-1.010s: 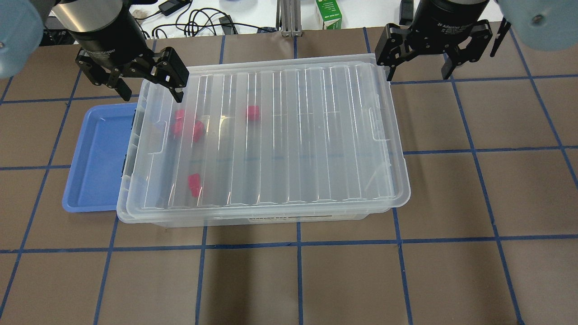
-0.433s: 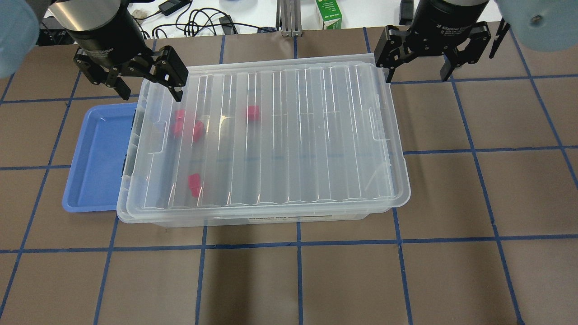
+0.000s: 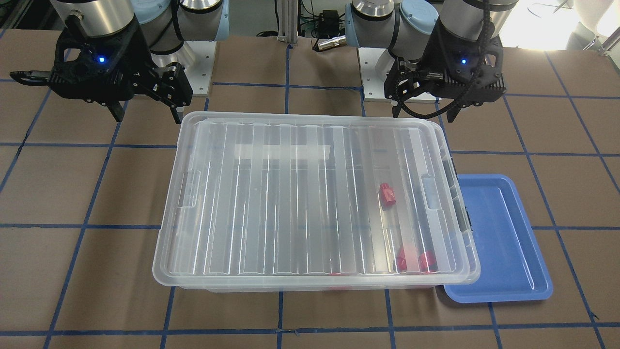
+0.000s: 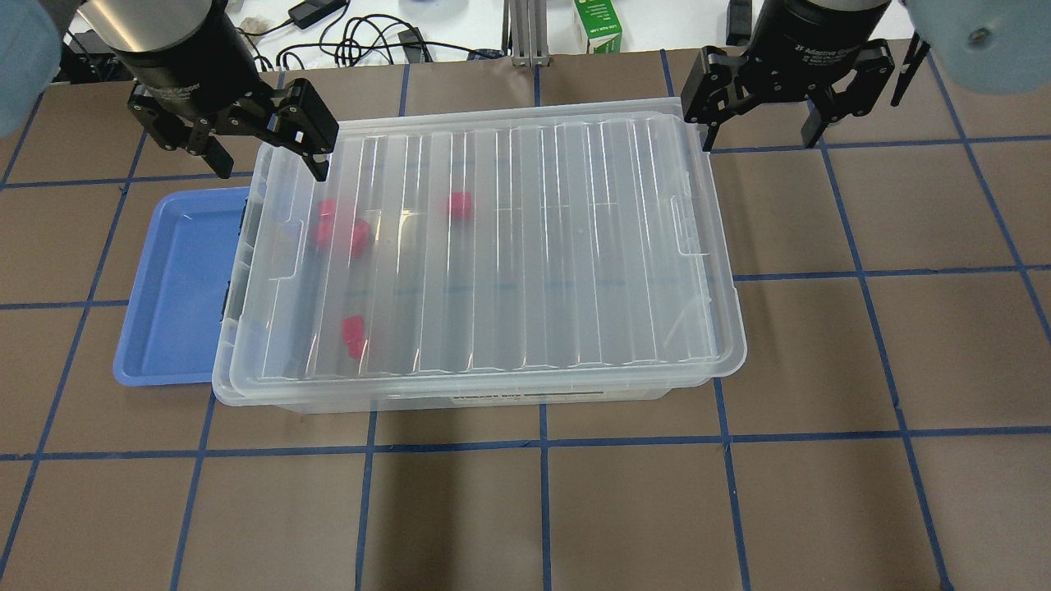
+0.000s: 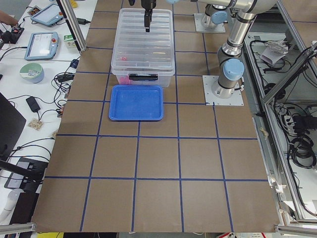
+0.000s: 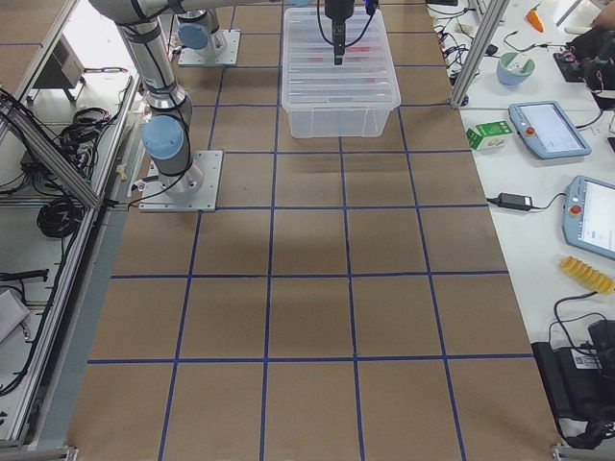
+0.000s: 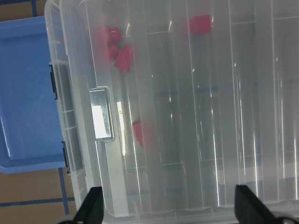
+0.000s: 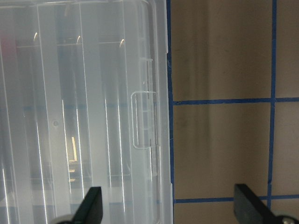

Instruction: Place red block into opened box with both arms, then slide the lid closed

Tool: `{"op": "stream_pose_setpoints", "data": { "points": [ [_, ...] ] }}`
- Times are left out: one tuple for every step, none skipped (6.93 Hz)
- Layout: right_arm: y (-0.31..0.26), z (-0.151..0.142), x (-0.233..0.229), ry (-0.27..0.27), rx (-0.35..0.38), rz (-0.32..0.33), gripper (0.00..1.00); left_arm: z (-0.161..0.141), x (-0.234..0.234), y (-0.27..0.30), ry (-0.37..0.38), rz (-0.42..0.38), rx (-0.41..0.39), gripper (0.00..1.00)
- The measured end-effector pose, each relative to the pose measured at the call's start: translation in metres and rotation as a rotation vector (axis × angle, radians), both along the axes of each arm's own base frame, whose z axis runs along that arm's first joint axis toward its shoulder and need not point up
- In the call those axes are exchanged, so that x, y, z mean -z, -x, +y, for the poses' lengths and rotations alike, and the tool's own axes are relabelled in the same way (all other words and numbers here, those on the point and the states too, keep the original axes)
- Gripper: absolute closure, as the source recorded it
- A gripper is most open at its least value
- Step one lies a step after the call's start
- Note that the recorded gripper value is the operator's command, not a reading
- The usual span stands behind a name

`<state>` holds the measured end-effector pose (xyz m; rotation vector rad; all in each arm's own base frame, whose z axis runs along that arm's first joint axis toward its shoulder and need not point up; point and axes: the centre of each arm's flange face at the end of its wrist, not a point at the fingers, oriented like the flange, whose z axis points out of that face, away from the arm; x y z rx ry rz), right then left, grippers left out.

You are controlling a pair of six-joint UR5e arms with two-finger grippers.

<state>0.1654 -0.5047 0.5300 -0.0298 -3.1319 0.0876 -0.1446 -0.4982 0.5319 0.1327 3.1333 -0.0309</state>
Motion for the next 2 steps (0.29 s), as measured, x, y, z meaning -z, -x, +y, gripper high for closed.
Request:
{"op": "stream_pose_setpoints", "data": {
  "points": [
    [-0.0003,-0.0002,-0.0003,0.002,0.000,0.000,0.00,0.0007,-0.0004,-0.0002,0.001,-0.001,-0.001,0.00],
    [-0.0008,-0.0007,-0.0002,0.003,0.000,-0.001,0.00,0.0009,-0.0004,-0.0003,0.001,-0.001,-0.001,0.00]
  ]
}}
